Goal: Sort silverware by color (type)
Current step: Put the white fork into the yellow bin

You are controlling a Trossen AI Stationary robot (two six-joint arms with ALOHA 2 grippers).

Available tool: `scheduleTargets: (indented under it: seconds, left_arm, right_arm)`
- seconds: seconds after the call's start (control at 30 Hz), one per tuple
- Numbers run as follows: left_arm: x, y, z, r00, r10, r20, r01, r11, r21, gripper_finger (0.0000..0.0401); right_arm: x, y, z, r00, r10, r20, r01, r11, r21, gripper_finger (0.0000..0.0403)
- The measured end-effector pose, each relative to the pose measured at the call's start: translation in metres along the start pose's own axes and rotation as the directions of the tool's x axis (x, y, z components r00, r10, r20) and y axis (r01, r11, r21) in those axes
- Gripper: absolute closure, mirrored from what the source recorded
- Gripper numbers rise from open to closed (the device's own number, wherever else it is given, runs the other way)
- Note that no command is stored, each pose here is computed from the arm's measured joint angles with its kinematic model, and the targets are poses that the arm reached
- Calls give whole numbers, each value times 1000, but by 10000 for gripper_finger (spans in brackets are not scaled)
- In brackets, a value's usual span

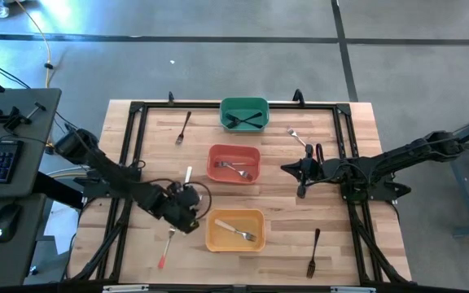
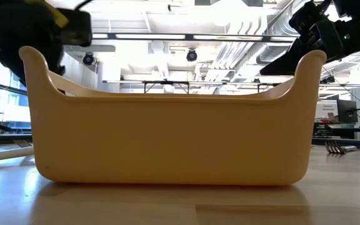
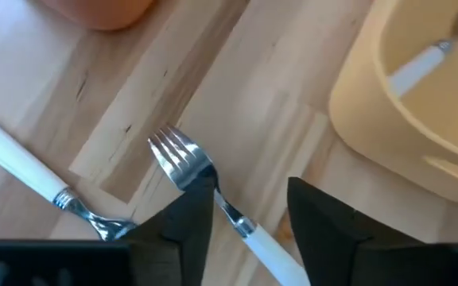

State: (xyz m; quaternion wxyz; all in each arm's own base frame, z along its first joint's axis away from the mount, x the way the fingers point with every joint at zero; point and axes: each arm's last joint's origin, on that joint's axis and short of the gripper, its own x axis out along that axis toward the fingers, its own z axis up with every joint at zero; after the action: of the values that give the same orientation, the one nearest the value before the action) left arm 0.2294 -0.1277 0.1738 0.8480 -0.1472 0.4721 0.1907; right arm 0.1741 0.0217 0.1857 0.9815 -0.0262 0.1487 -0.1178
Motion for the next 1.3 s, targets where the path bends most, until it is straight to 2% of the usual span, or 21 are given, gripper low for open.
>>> scheduleTargets:
  seconds: [0.27, 0.73, 0.87, 1.0, 1.3]
  left_arm:
    - [24, 8, -4, 988, 89, -129, -90, 996, -2, 224]
    - [39, 7, -4, 984, 141, -107, -141, 990, 2, 224]
    - [44, 9, -1, 983, 149, -105, -145, 989, 41, 228]
    - [51, 10, 0, 981, 144, -133, -135, 988, 71, 251]
    - [56, 9, 1, 980, 120, -161, -89, 978, 187, 346]
  right_arm:
    - [0, 0, -1, 1000, -1, -11, 1, 1000, -5, 403]
    - [3, 1, -3, 1000, -2, -23, 2, 1000, -9, 403]
    - [3, 1, -3, 1000, -1, -23, 1, 1000, -9, 403]
    - [3, 1, -3, 1000, -1, -24, 1, 1000, -9, 403]
    - [3, 1, -3, 1000, -2, -28, 2, 1000, -10, 403]
